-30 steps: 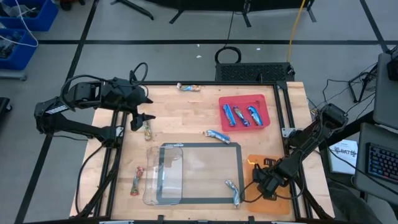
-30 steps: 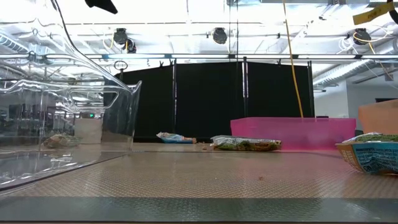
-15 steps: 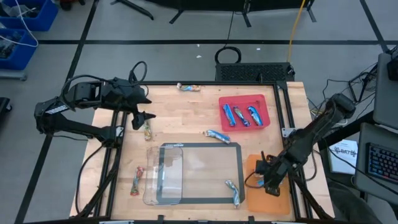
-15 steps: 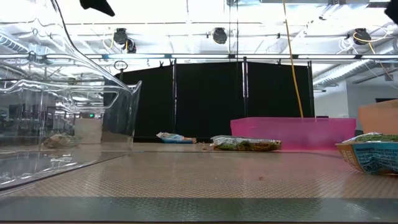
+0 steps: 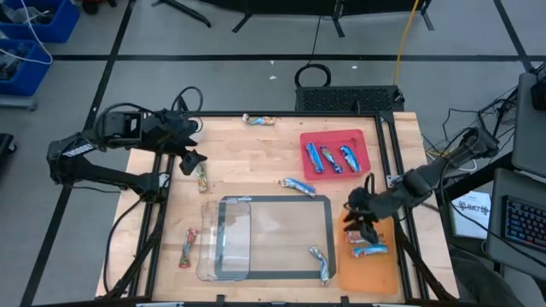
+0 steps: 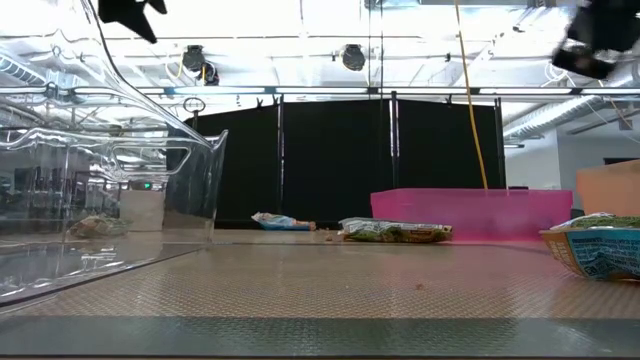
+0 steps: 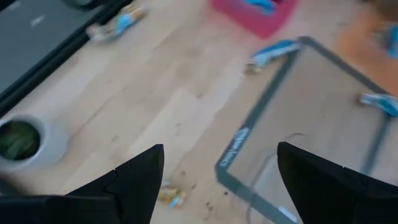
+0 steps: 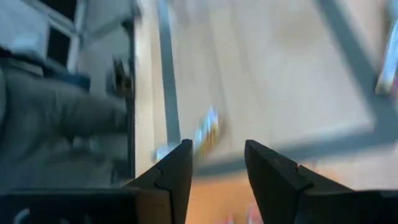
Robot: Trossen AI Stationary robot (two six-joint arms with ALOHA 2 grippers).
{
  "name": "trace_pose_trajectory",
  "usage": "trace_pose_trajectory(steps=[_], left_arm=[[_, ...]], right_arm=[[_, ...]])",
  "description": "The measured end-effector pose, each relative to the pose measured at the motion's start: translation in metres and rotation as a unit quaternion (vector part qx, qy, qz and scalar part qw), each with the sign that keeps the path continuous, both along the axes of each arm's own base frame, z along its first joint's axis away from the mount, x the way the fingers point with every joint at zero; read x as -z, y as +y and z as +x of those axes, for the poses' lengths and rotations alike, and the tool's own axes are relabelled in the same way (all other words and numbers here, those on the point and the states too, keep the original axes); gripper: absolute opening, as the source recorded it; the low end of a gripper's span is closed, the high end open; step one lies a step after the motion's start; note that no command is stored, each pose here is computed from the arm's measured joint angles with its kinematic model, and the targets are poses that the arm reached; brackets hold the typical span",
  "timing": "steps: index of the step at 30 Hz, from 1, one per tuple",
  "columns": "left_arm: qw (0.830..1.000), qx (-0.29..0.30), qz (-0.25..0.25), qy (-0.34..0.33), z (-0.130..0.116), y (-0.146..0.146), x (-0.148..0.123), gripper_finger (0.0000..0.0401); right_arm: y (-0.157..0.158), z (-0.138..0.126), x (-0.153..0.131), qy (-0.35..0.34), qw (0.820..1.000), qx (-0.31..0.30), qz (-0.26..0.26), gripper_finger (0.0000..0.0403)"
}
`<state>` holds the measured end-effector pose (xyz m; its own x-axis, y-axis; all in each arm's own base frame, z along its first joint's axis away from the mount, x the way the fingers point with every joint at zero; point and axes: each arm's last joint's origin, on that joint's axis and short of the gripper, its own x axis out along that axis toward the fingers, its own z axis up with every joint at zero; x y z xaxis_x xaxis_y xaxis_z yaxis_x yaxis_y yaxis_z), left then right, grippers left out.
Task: Pick and place Granola Bars by type
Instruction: Put the red granola bar into the orange bin
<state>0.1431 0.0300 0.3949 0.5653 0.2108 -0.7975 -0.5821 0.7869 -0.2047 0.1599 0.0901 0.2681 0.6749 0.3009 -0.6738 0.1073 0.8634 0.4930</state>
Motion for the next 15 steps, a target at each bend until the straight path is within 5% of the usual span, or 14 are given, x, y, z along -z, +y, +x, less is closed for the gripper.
trace_pose_trajectory(steps=[8, 15], left_arm=[[0.988, -0.143, -0.043, 0.029, -0.017, -0.002, 0.005, 0.0302], [0.974, -0.19, -0.109, 0.051, -0.025, -0.011, 0.008, 0.028]], right_arm=[[-0.018, 0.022, -0.026, -0.168, 0.985, 0.044, -0.026, 0.0124], [-0.033, 0.036, -0.053, -0.328, 0.94, 0.05, -0.084, 0.011]])
